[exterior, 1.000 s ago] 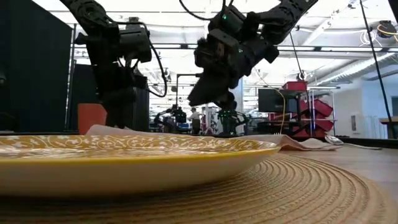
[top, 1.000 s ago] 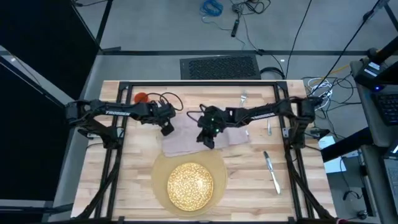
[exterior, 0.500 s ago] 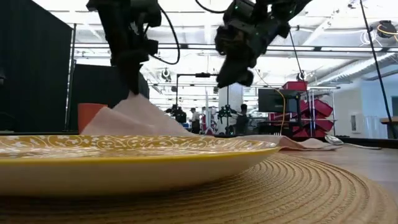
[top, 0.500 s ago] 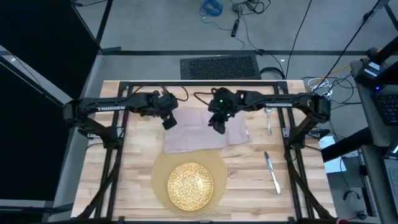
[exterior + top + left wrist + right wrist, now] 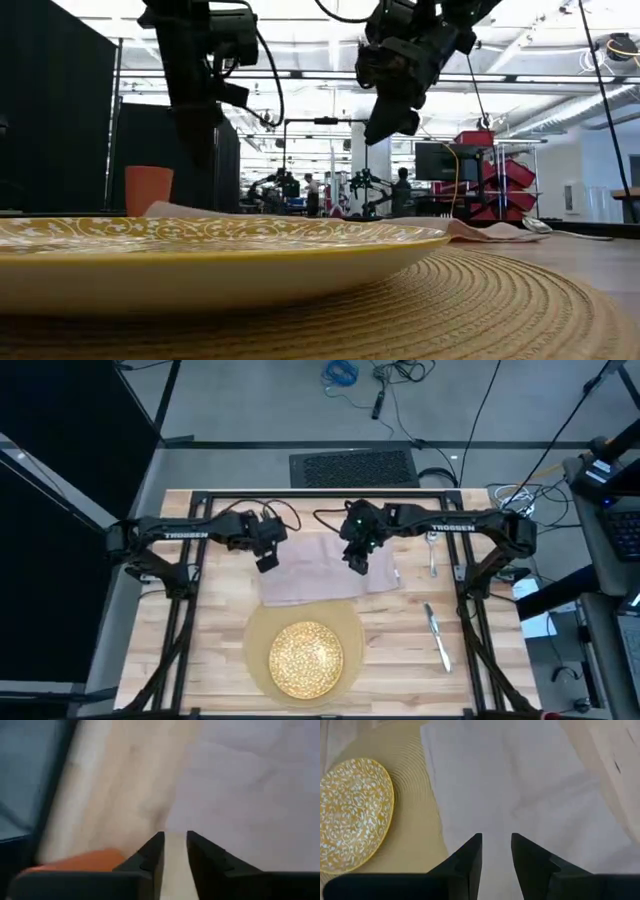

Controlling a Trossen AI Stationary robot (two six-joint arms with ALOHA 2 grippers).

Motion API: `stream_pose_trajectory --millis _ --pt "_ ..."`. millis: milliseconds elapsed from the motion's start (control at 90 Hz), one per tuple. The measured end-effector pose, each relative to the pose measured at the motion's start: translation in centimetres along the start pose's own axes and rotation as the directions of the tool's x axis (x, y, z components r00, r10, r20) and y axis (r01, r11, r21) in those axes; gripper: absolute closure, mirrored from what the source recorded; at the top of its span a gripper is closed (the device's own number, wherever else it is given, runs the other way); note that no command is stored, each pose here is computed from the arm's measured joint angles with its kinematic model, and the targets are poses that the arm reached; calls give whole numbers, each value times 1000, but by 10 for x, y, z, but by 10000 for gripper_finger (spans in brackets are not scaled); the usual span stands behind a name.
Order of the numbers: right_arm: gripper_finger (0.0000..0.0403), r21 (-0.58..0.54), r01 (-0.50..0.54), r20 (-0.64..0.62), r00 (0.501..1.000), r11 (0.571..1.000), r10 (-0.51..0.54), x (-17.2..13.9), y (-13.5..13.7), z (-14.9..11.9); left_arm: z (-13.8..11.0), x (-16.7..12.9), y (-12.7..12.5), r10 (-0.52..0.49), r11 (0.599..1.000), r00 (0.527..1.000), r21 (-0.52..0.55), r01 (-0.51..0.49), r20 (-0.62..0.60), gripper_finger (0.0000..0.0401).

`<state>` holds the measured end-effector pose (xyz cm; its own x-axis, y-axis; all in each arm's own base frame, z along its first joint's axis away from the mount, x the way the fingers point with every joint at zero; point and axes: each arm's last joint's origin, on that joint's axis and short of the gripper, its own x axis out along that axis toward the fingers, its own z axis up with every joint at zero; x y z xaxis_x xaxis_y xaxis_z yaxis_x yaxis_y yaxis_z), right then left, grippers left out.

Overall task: Set table place
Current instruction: Fold the light orange napkin on the table

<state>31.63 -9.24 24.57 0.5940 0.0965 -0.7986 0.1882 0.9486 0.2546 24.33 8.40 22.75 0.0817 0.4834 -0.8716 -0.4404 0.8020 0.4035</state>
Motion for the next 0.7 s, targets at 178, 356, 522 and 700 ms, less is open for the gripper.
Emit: stream_pose_trajectory --millis 178,356,522,700 --pt "312 10 82 -17 996 997 -82 -2 -10 -2 0 0 -4 -219 973 975 -79 217 -24 299" --pt "312 -5 93 -13 996 996 -93 -4 -17 -2 -7 -12 -37 -437 899 898 -38 435 -47 299" --pt "312 -20 103 2 995 994 -103 -6 -23 -1 -22 -21 -60 -437 899 891 -37 436 -121 299" --pt "312 -35 110 8 994 993 -110 -7 -27 0 -27 -22 -61 -395 908 907 -213 361 -145 299"
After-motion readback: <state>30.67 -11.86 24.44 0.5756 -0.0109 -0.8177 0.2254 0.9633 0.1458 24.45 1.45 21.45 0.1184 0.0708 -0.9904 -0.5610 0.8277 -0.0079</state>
